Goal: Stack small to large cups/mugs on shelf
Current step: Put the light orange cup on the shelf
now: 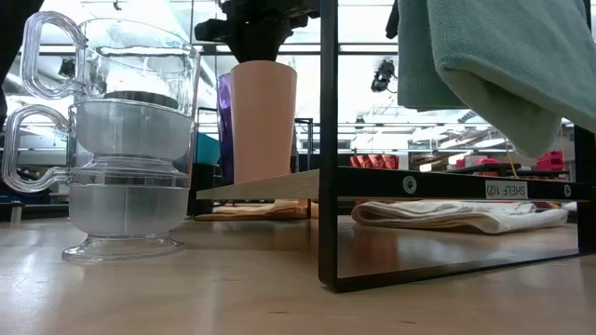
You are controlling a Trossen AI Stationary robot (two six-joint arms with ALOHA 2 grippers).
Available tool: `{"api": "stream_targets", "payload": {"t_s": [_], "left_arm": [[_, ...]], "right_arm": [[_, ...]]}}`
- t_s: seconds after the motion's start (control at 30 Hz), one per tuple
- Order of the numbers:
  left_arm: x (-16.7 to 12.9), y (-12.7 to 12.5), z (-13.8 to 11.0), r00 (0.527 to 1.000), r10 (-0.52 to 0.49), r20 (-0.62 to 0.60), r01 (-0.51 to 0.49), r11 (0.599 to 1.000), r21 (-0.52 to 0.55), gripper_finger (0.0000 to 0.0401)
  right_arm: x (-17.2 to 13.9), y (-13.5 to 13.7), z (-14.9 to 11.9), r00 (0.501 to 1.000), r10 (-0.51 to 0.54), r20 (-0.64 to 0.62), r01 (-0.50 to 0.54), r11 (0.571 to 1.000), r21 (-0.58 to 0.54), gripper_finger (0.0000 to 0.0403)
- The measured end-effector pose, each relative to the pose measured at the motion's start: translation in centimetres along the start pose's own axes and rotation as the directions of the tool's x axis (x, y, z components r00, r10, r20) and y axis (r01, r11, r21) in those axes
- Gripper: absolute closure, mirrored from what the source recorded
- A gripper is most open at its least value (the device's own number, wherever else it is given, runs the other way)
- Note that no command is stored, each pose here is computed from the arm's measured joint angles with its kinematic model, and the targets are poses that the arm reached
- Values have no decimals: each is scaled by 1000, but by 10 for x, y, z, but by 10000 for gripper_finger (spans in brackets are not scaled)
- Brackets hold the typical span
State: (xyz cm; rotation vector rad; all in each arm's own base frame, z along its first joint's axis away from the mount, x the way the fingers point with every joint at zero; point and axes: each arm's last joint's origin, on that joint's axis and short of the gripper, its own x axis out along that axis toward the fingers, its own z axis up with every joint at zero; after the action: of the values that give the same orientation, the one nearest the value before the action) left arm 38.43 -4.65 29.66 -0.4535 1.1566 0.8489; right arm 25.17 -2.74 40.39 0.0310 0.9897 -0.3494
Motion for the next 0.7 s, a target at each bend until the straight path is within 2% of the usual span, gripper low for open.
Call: {"api": "stream_targets", "payload": {"t_s": [0.23,0.5,0.7], "left_arm": [[0,0,0,1000,3,4,-3,1000,2,395],[0,1,1,1000,19,18,-19,1000,2,378],[0,1,1,1000,20,19,-20,1000,2,395]], "right_arm": [[0,0,0,1000,0,0,0,1000,0,293],[0,0,0,1000,0,0,0,1000,1,293],[0,0,0,1000,0,0,0,1000,1,293]]}}
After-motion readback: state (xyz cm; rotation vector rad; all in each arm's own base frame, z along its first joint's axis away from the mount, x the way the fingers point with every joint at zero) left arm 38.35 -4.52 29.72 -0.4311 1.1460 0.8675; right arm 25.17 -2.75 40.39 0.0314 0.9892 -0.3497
